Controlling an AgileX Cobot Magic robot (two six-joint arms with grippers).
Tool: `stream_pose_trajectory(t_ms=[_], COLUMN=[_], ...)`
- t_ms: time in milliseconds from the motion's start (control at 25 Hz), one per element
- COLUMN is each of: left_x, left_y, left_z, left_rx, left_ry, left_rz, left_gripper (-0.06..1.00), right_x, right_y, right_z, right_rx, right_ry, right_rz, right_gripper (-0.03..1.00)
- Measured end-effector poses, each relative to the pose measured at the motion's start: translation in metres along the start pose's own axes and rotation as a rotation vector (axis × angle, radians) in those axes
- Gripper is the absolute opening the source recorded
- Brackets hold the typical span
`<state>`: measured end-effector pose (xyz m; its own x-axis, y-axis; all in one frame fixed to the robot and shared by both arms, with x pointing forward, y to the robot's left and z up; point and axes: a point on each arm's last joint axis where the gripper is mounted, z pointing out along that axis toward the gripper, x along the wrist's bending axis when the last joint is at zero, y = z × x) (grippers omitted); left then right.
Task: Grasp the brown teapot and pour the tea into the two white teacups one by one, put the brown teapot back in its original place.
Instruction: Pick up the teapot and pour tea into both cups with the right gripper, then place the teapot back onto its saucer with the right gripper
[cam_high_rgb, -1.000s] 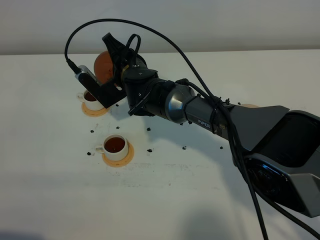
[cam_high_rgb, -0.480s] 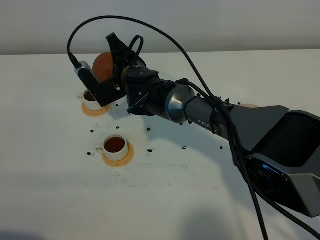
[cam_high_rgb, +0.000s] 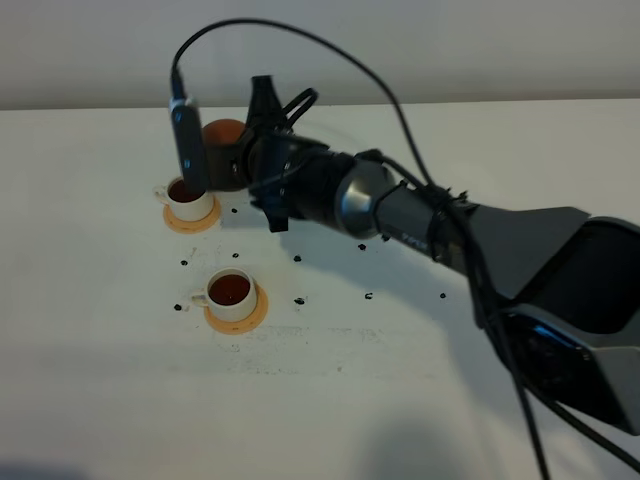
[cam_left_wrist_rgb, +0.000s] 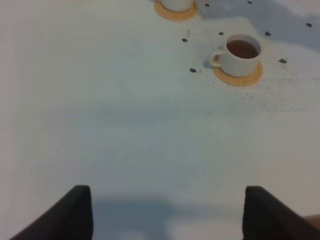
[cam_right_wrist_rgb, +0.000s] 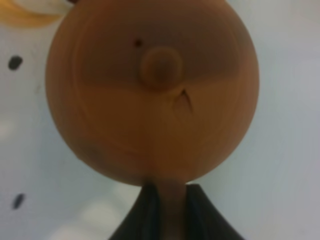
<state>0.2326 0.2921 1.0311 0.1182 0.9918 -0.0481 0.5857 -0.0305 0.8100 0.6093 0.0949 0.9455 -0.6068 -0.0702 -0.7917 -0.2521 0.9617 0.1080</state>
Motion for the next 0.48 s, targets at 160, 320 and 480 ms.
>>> stream_pose_trajectory(t_ms=[160,320,480], left_x=[0.0,0.0,0.0], left_y=[0.0,0.0,0.0], left_z=[0.0,0.0,0.0], left_rx=[0.0,0.0,0.0], left_ry=[0.0,0.0,0.0], left_rz=[0.0,0.0,0.0], left_gripper=[0.6,0.6,0.6], right_x=[-0.02,-0.027,-0.023], right_y=[-0.013,-0.027,-0.035], right_z=[-0.015,-0.017,-0.014], right_rx=[-0.014,-0.014,-0.003], right_ry=[0.079,0.18,0.3], right_rz=[0.275,0.499,0.678], right_gripper=[0.1,0.1,0.1])
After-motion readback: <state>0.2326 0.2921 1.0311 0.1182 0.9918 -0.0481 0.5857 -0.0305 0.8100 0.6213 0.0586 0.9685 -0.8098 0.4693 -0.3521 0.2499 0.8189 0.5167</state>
